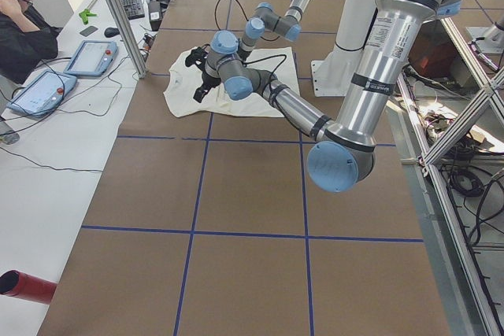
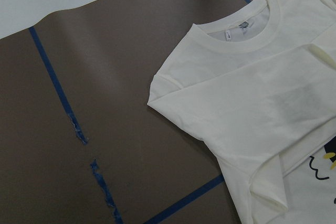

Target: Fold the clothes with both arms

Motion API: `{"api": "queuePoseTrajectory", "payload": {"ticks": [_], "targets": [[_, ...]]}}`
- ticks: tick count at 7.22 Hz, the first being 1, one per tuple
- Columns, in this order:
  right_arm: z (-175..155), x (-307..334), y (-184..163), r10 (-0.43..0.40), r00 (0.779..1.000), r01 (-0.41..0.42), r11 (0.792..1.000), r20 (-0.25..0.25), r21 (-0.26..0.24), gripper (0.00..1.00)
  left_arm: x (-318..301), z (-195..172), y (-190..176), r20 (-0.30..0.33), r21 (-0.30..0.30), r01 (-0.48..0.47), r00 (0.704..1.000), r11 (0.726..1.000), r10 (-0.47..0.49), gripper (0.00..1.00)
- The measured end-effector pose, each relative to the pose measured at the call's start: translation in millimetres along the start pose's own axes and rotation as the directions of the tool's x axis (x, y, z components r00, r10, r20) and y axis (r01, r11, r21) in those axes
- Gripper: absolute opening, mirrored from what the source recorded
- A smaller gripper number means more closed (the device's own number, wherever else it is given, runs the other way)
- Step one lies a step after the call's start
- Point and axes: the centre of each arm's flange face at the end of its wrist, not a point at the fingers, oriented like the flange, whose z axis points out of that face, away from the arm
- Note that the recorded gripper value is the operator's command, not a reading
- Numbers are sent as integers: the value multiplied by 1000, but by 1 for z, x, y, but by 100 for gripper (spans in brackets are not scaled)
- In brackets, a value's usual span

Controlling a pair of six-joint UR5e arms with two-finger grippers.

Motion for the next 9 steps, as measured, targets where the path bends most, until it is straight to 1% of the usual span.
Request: {"api": "queuePoseTrajectory", "payload": {"ticks": [2,4,7,9], "targets": [[-5,1,-4,5,1000,-5,1000,6,8,0,0,0,0,0,0,0,1000,1000,0,100],[-11,17,-19,25,1000,-25,999,10,20,0,0,0,0,-1,0,0,1000,1000,0,100],[-11,68,-55,40,999,-40,999,-1,26,0,2,0,0,-3,0,-1,1000,1000,1,100],[-4,108,-72,49,998,-48,998,-28,29,0,2,1,0,-3,-1,2,1000,1000,-2,100]]}}
